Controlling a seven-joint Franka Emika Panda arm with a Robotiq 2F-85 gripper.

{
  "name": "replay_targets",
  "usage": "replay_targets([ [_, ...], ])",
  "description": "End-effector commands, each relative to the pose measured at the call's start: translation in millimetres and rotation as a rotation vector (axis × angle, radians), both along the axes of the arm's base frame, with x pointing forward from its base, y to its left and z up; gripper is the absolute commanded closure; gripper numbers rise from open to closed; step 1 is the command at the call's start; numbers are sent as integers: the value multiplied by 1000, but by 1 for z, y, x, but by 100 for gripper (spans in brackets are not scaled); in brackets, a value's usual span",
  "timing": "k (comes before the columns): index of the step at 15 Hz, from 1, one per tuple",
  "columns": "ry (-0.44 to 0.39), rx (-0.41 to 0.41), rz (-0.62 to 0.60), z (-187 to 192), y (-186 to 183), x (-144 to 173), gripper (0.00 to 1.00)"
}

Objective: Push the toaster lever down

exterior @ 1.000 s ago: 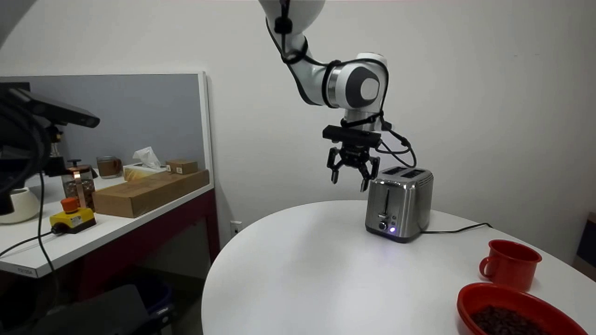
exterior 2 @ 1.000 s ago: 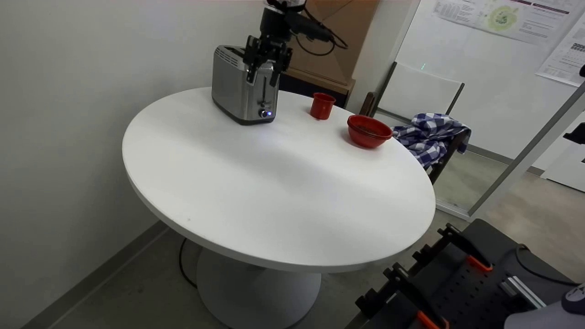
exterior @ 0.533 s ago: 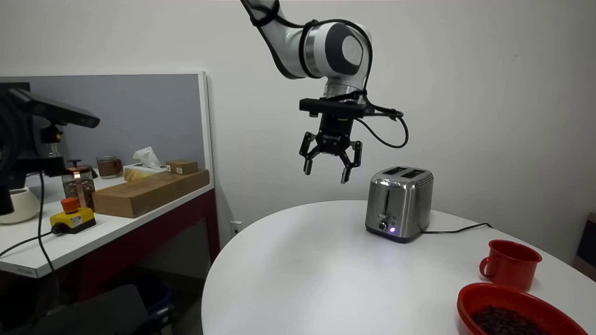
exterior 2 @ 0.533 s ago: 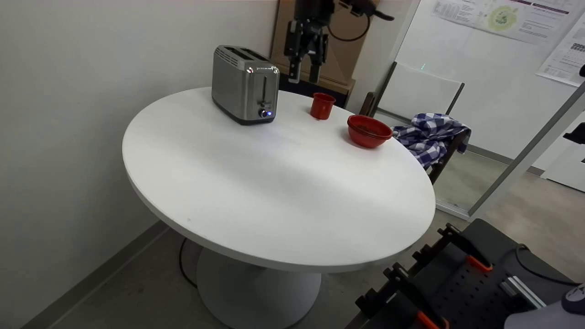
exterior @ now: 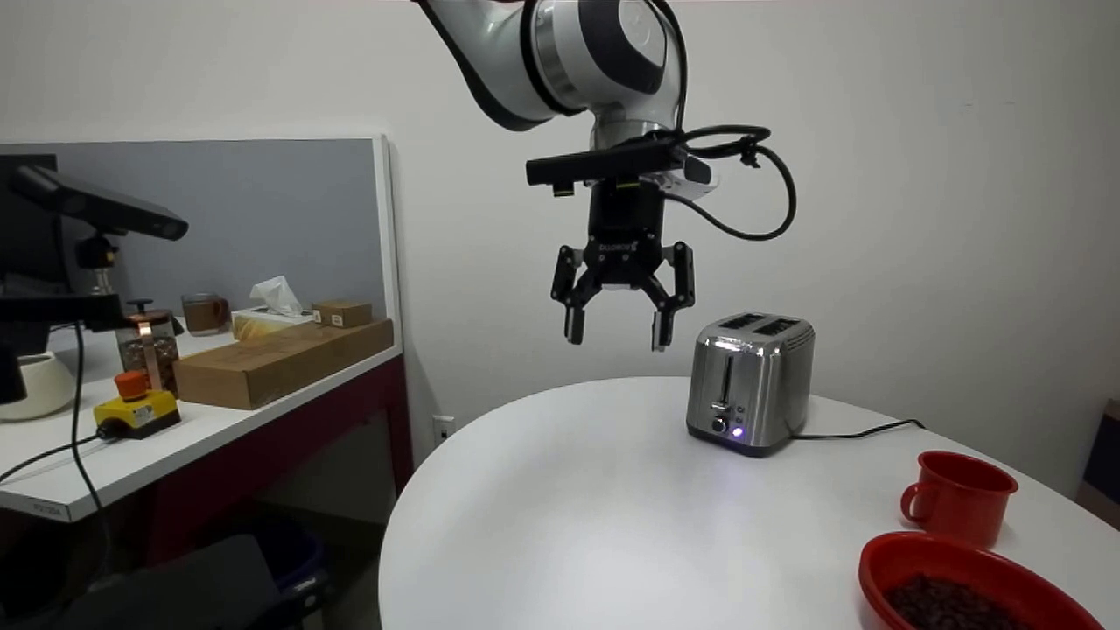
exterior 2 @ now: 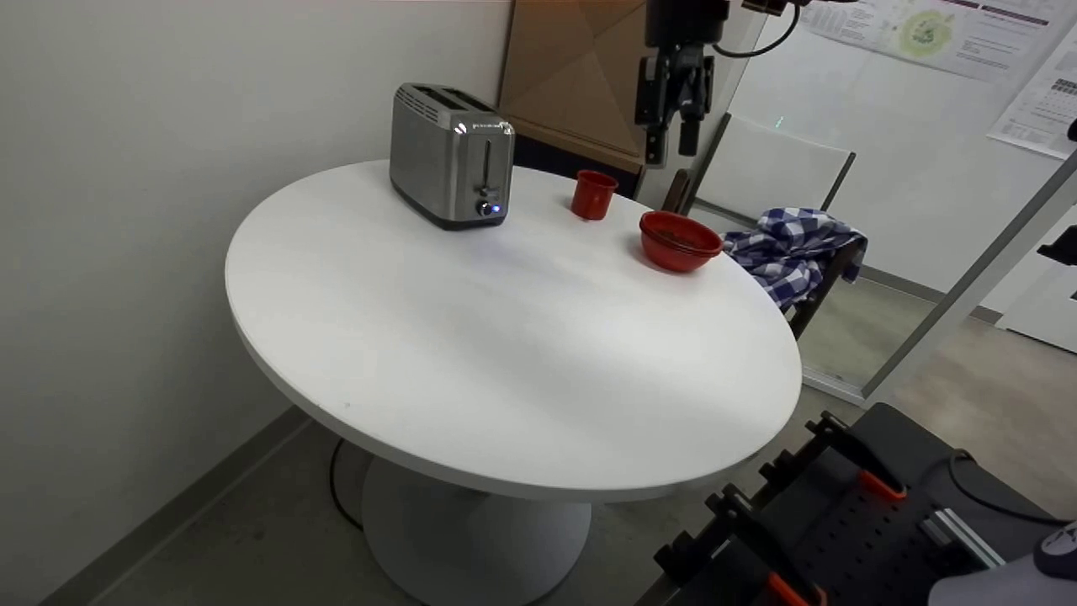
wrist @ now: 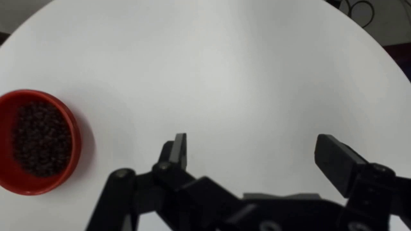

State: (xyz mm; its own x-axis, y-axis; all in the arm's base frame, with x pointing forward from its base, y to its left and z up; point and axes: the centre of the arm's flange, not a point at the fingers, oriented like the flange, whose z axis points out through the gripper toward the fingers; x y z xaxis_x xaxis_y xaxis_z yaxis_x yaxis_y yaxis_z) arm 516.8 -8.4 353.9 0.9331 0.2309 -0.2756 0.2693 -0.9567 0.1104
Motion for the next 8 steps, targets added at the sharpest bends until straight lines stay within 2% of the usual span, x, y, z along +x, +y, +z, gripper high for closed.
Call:
replay_targets([
  [1, 4, -11, -9, -2, -1, -5, 0],
  [8, 8, -16, -16, -4, 1, -9, 0],
])
